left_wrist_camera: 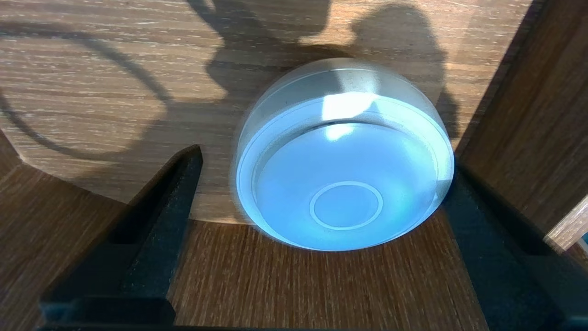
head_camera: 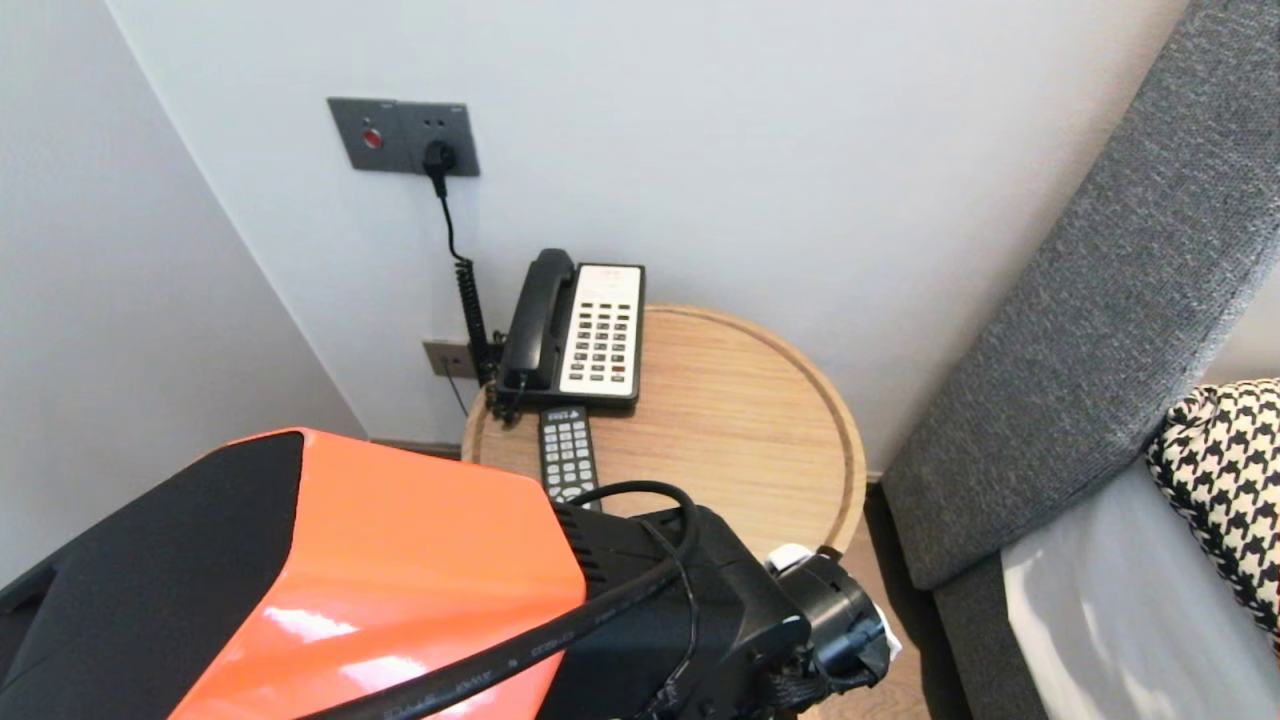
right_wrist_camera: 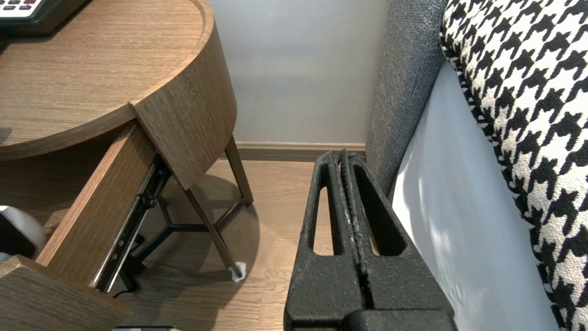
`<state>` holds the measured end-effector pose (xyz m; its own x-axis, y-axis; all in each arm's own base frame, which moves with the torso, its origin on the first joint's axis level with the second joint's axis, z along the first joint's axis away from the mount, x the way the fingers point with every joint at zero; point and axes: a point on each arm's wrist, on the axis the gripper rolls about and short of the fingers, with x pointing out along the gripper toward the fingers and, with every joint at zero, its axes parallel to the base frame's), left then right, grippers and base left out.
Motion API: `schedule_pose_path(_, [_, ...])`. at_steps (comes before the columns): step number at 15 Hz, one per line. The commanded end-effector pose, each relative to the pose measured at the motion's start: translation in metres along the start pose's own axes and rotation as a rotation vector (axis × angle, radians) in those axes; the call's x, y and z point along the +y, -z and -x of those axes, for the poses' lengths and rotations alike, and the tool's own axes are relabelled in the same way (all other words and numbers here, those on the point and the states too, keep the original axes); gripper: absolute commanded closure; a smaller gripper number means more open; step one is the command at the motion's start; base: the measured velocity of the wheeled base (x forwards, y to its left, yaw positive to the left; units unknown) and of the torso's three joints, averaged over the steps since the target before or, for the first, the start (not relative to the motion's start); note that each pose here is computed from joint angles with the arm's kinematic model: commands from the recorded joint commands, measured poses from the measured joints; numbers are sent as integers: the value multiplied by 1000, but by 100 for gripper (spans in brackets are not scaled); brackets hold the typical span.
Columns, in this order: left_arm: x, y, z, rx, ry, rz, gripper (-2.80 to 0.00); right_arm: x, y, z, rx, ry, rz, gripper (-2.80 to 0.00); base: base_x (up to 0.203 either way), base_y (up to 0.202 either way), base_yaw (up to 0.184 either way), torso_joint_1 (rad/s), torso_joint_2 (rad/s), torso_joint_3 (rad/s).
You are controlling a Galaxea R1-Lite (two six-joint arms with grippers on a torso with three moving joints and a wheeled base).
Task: Take the remote control out of the drawer one by one and place them on the table
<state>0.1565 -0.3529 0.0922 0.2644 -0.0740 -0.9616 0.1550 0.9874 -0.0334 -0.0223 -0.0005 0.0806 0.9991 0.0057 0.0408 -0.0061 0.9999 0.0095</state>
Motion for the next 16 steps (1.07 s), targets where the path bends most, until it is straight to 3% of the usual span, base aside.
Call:
schedule_pose_path(1, [0,1,0,0,-7,5,0,0,7,-2,26,0,0,0,0,0,0,0,0,0])
schedule_pose_path(8, [2,0,6,-12,3,8,0,0,7,-2,26,0,0,0,0,0,0,0,0,0])
schedule_pose_path(16, [13,-3,32,-77,20,25,0,0,7,-2,26,0,0,0,0,0,0,0,0,0])
